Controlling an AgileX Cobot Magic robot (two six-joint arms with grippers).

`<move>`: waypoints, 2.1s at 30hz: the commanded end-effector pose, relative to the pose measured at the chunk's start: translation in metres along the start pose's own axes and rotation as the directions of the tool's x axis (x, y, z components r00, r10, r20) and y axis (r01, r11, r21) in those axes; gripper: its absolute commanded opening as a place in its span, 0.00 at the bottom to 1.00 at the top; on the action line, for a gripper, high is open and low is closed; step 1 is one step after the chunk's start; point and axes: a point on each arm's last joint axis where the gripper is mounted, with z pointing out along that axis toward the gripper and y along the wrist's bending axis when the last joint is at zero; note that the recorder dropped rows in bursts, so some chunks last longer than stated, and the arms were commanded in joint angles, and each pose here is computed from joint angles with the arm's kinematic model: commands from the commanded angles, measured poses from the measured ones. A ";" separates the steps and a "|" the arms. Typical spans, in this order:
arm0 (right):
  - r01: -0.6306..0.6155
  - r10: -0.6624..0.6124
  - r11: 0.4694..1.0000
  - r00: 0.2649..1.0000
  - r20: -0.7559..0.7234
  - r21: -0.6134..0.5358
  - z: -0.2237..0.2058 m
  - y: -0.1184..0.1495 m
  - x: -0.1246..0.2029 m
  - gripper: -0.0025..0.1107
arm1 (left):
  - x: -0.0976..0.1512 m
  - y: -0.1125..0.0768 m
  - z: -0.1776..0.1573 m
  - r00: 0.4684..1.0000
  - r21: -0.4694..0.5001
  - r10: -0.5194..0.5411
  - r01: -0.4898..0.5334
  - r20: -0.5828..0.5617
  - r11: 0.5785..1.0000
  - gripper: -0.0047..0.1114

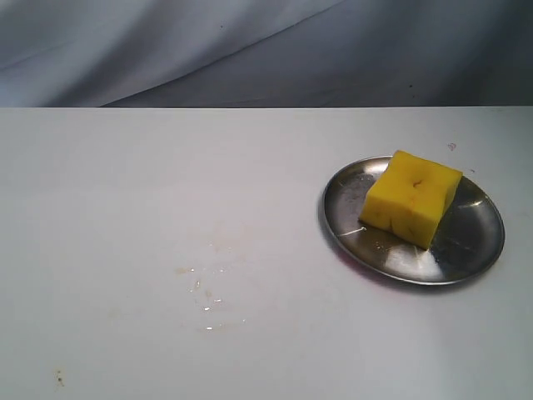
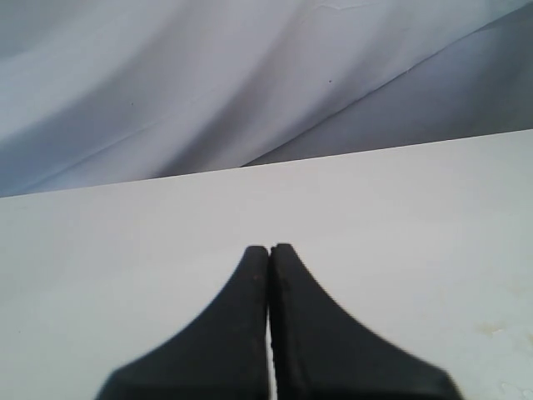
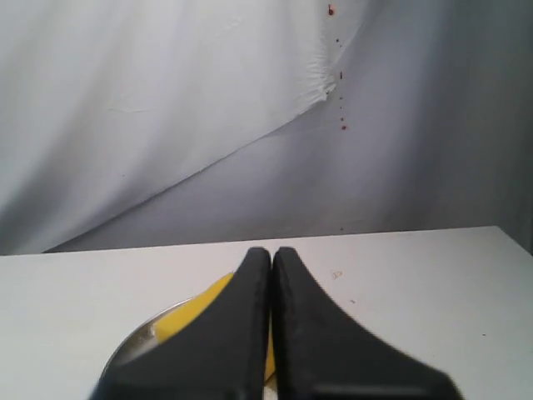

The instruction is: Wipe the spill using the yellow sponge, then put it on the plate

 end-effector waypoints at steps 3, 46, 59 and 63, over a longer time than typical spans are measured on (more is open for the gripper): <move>0.030 -0.030 0.999 0.999 -0.018 0.010 0.000 -0.001 0.003 0.02 | -0.002 0.000 0.000 1.000 -0.003 -0.003 0.003 0.013 1.000 0.04; 0.024 -0.024 1.000 0.999 -0.030 0.007 -0.001 -0.001 0.004 0.02 | -0.002 0.000 0.000 1.000 -0.003 -0.003 0.003 0.013 1.000 0.04; 0.024 -0.024 1.000 0.999 -0.030 0.007 -0.001 -0.001 0.004 0.02 | -0.002 0.000 0.000 1.000 -0.003 -0.003 0.003 0.013 1.000 0.04; 0.024 -0.024 1.000 0.999 -0.030 0.007 -0.001 -0.001 0.004 0.02 | -0.002 0.000 0.000 1.000 -0.003 -0.003 0.003 0.013 1.000 0.04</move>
